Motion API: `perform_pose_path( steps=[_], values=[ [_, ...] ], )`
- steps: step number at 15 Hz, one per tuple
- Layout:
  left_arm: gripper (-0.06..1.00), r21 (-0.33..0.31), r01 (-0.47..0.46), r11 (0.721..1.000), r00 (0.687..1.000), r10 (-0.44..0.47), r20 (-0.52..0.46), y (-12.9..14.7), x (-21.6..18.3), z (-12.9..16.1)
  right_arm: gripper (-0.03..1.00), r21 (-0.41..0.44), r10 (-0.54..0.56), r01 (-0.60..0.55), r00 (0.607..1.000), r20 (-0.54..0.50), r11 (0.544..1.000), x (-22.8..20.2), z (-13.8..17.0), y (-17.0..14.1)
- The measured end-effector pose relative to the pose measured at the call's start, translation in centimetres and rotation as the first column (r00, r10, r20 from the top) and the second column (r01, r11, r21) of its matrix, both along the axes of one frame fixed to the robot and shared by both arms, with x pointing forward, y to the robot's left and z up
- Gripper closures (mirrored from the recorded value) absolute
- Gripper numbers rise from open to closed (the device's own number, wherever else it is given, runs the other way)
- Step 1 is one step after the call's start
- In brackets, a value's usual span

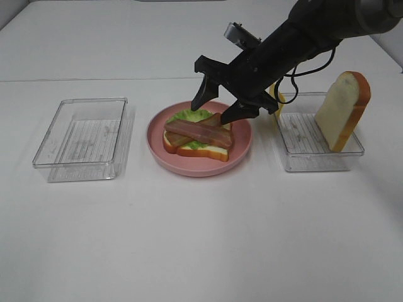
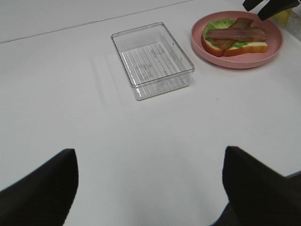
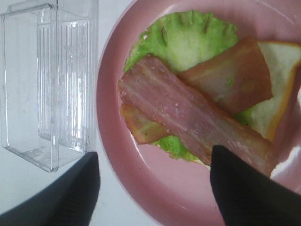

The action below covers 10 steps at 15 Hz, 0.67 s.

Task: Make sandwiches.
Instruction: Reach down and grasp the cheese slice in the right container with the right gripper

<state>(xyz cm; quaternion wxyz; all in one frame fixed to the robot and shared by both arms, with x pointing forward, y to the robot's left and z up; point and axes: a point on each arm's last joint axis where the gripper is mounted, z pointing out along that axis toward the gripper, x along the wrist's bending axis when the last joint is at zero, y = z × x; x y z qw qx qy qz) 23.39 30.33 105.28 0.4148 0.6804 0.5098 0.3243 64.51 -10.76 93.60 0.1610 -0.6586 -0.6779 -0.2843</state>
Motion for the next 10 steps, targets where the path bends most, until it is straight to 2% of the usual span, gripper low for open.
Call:
perform_pose_path(
  steps=[2, 4, 7, 10],
  values=[
    [0.15, 0.0, 0.0, 1.0, 1.0, 0.0, 0.0, 0.0, 0.0, 0.0, 0.31, -0.017, 0.026, -0.026, 1.0, 0.008, 1.0, -0.3, 0.6, -0.1],
    [0.15, 0.0, 0.0, 1.0, 1.0, 0.0, 0.0, 0.0, 0.0, 0.0, 0.3, -0.061, 0.064, -0.06, 0.996, 0.062, 0.996, -0.6, 2.3, -0.6],
    [0.15, 0.0, 0.0, 1.0, 1.0, 0.0, 0.0, 0.0, 0.0, 0.0, 0.3, -0.159, 0.114, -0.094, 0.985, 0.128, 0.983, -1.3, 4.9, -1.6],
    [0.15, 0.0, 0.0, 1.0, 1.0, 0.0, 0.0, 0.0, 0.0, 0.0, 0.3, -0.286, 0.138, -0.096, 0.982, 0.129, 0.954, -1.2, 6.2, -2.6]
  ],
)
